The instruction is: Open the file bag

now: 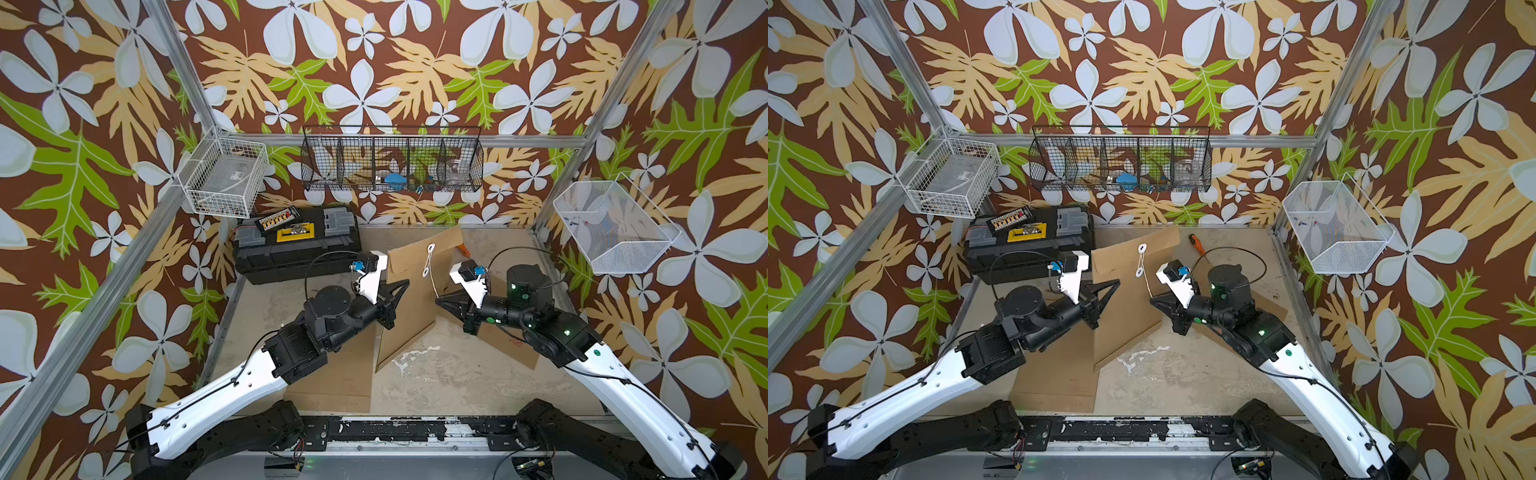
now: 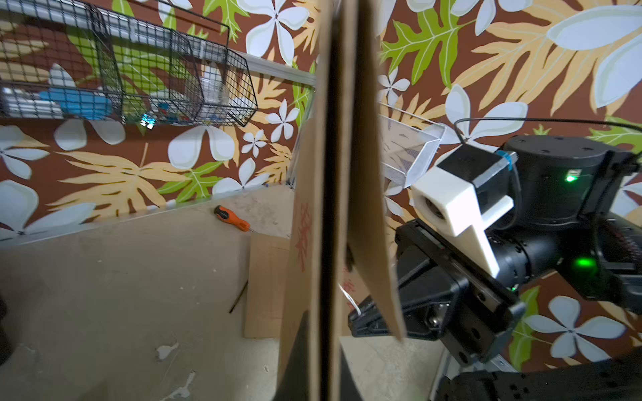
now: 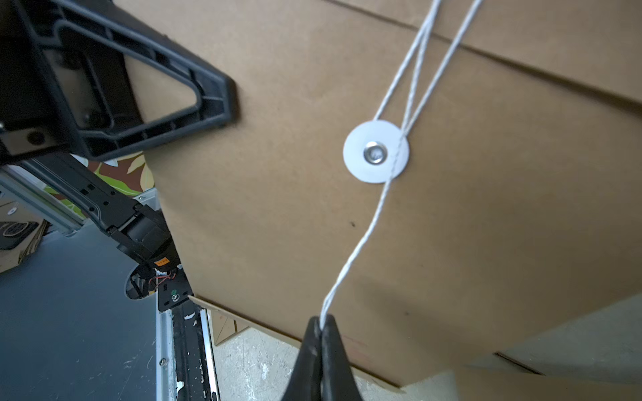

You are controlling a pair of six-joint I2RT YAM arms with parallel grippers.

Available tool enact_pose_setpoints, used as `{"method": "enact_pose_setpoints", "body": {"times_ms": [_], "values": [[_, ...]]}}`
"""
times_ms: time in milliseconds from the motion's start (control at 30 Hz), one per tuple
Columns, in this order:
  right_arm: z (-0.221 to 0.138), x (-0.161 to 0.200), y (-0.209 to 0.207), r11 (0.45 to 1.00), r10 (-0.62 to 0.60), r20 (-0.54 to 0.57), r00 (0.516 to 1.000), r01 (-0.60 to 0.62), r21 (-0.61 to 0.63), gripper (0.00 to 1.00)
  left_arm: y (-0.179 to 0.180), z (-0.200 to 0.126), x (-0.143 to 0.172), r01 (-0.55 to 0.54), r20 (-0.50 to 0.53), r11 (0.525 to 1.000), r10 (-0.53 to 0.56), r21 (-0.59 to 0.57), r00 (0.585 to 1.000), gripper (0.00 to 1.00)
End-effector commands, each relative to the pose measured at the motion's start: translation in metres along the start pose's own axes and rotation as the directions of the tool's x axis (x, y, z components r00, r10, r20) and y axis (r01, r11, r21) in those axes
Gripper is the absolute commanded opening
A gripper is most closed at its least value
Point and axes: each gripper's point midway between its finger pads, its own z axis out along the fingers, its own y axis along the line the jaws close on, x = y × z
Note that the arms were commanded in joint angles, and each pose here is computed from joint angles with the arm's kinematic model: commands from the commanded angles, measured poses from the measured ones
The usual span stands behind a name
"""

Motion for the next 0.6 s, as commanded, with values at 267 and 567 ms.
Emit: {"method": "enact_pose_setpoints", "body": {"times_ms": [267,567], "values": [[0.003,-0.035,0.02,0.99,0.047,0.114,0.992,-0.031,-0.138,0.0,0.024,0.01,-0.013,-0.121,0.047,0.972,0.133,-0.201,0.99,0.0],[0.013,-0.05,0.038,0.976,0.05,0.131,0.99,-0.02,-0.219,0.0,0.022,0.018,0.0,-0.174,0.004,0.963,0.179,-0.205,0.984,0.0]]}}
